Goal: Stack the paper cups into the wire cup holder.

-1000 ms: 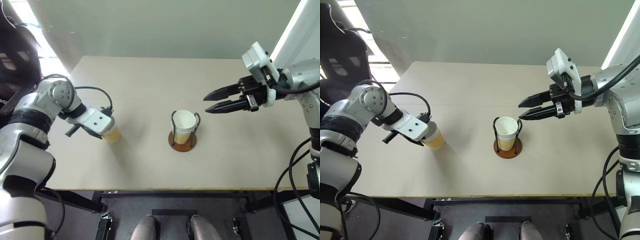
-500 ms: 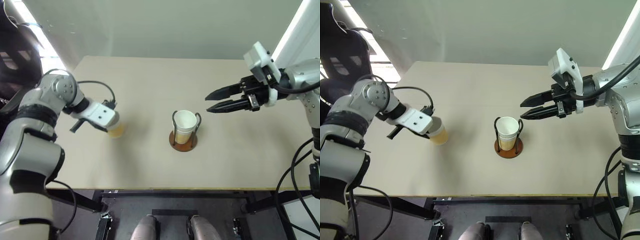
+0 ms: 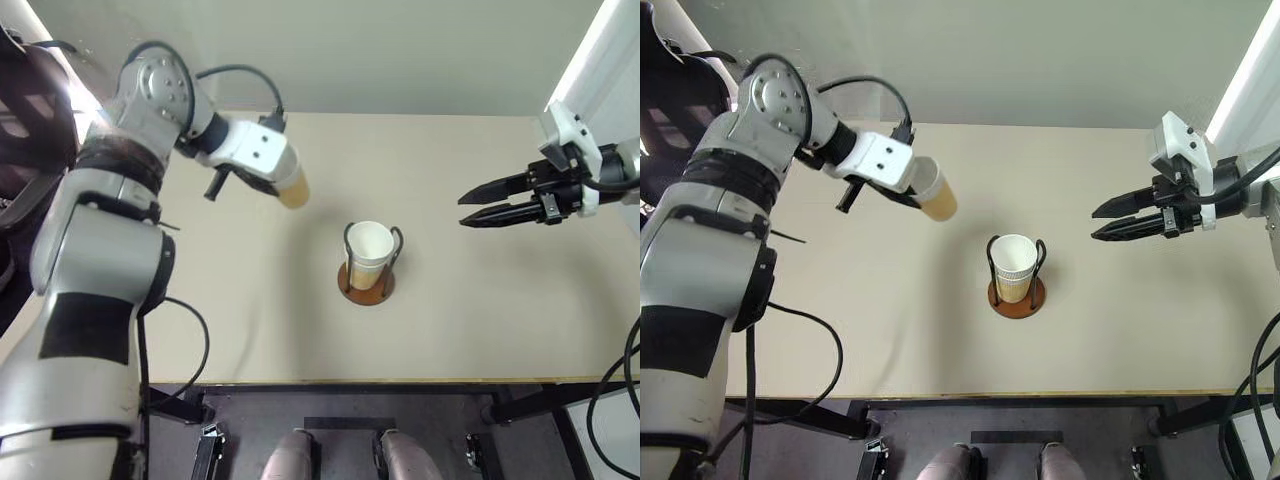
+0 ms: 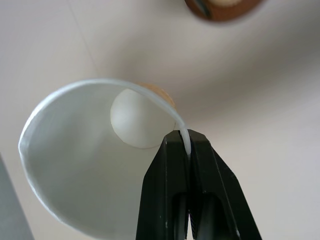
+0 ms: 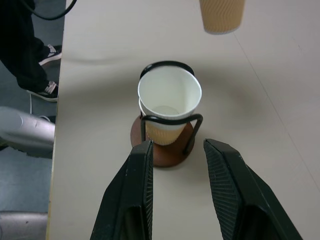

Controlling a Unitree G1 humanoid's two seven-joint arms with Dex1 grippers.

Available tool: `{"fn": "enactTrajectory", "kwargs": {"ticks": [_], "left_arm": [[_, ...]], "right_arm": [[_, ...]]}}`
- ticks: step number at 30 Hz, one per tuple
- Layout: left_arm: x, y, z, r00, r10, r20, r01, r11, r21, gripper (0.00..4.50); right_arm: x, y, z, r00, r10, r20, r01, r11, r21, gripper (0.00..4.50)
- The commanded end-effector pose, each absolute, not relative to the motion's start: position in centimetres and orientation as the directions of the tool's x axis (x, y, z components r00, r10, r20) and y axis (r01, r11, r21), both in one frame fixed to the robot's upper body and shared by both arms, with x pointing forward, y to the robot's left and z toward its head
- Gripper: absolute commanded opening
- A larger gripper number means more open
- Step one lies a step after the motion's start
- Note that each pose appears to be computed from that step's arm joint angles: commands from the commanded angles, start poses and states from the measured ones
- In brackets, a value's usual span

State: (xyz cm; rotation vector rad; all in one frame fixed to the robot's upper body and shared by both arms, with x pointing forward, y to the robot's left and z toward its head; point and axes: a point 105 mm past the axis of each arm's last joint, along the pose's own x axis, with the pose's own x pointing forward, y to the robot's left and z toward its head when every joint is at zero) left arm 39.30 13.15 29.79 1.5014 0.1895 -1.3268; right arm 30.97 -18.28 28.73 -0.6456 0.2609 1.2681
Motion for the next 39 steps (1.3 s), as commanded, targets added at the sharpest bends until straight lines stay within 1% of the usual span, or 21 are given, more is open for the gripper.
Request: {"fn": "enactTrajectory", "kwargs": {"ticks": [1, 6, 13, 18, 25, 33, 39], "left_arm": [[38.7, 11.8, 31.7, 0.356, -0.529, -0.770, 0.661, -0.440, 0.608, 0.03], [38.4, 9.9, 32.5, 0.339, -0.542, -0.769, 0.631, -0.475, 0.613, 0.03], [37.3, 6.0, 34.1, 0.287, -0.604, -0.743, 0.567, -0.518, 0.640, 0.03], [36.6, 4.2, 33.8, 0.231, -0.619, -0.751, 0.546, -0.557, 0.626, 0.03], [35.7, 3.7, 32.2, 0.140, -0.607, -0.782, 0.557, -0.605, 0.569, 0.03], [35.0, 4.2, 31.5, 0.081, -0.596, -0.799, 0.584, -0.621, 0.522, 0.03], [34.7, 3.9, 31.2, 0.050, -0.594, -0.803, 0.595, -0.628, 0.501, 0.03]], "right_arm": [[30.3, -19.1, 29.9, 0.324, 0.783, -0.531, -0.928, 0.155, -0.339, 1.57], [30.0, -20.0, 29.9, 0.333, 0.762, -0.555, -0.930, 0.168, -0.327, 1.57], [29.6, -20.6, 29.8, 0.331, 0.741, -0.584, -0.934, 0.169, -0.315, 1.57], [29.5, -20.9, 29.5, 0.328, 0.732, -0.597, -0.937, 0.171, -0.305, 1.57], [29.7, -20.8, 29.3, 0.327, 0.740, -0.587, -0.936, 0.170, -0.307, 1.57], [30.2, -20.7, 30.9, 0.343, 0.774, -0.533, -0.919, 0.158, -0.362, 1.57], [30.2, -20.6, 30.9, 0.332, 0.778, -0.533, -0.920, 0.143, -0.365, 1.57]]}}
